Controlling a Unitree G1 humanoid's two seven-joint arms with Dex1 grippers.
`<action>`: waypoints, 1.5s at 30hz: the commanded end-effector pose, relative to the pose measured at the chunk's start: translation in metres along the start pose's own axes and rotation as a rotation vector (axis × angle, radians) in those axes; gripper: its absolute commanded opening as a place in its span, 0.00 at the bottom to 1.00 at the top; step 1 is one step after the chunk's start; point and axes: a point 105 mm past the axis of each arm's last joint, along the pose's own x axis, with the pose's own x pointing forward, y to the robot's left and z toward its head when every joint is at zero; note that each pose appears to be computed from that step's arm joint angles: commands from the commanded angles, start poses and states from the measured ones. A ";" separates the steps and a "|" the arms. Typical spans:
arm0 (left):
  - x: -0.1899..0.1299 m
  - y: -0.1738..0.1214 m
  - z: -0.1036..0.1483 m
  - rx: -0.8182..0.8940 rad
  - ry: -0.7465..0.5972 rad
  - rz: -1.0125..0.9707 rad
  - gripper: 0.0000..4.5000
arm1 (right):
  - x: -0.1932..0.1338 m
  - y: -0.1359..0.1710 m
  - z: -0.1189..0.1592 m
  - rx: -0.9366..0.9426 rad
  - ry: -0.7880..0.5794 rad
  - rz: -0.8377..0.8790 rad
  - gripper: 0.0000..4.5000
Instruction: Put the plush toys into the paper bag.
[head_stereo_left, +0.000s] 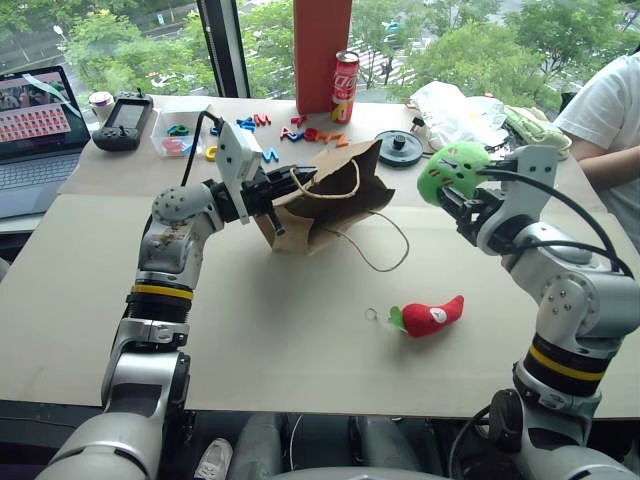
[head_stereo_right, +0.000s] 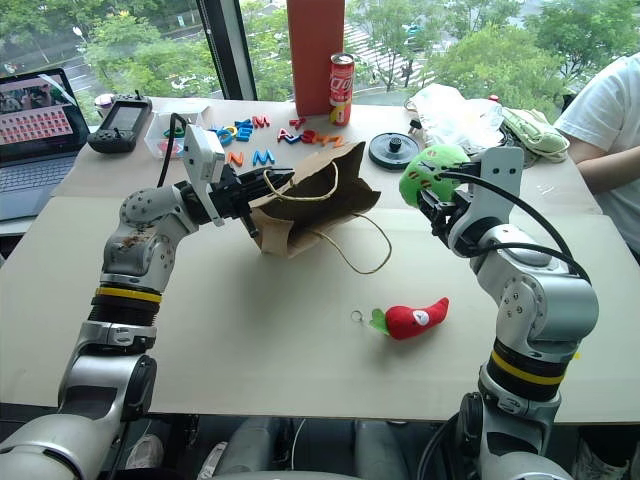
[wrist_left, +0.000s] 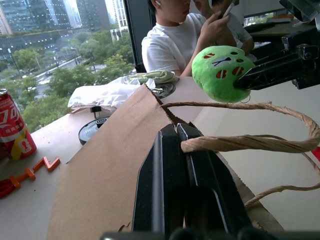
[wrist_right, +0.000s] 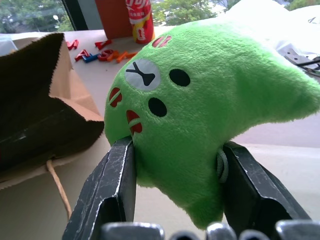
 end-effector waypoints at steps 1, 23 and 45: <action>0.004 0.002 0.016 0.052 -0.033 -0.006 0.00 | -0.005 0.036 0.014 -0.034 -0.017 0.143 0.55; 0.006 0.000 0.017 0.048 -0.039 -0.014 0.00 | 0.018 0.088 -0.040 -0.115 0.228 0.281 0.55; 0.007 -0.005 0.013 0.055 -0.026 -0.041 0.00 | 0.075 0.092 -0.019 0.069 0.159 0.117 0.75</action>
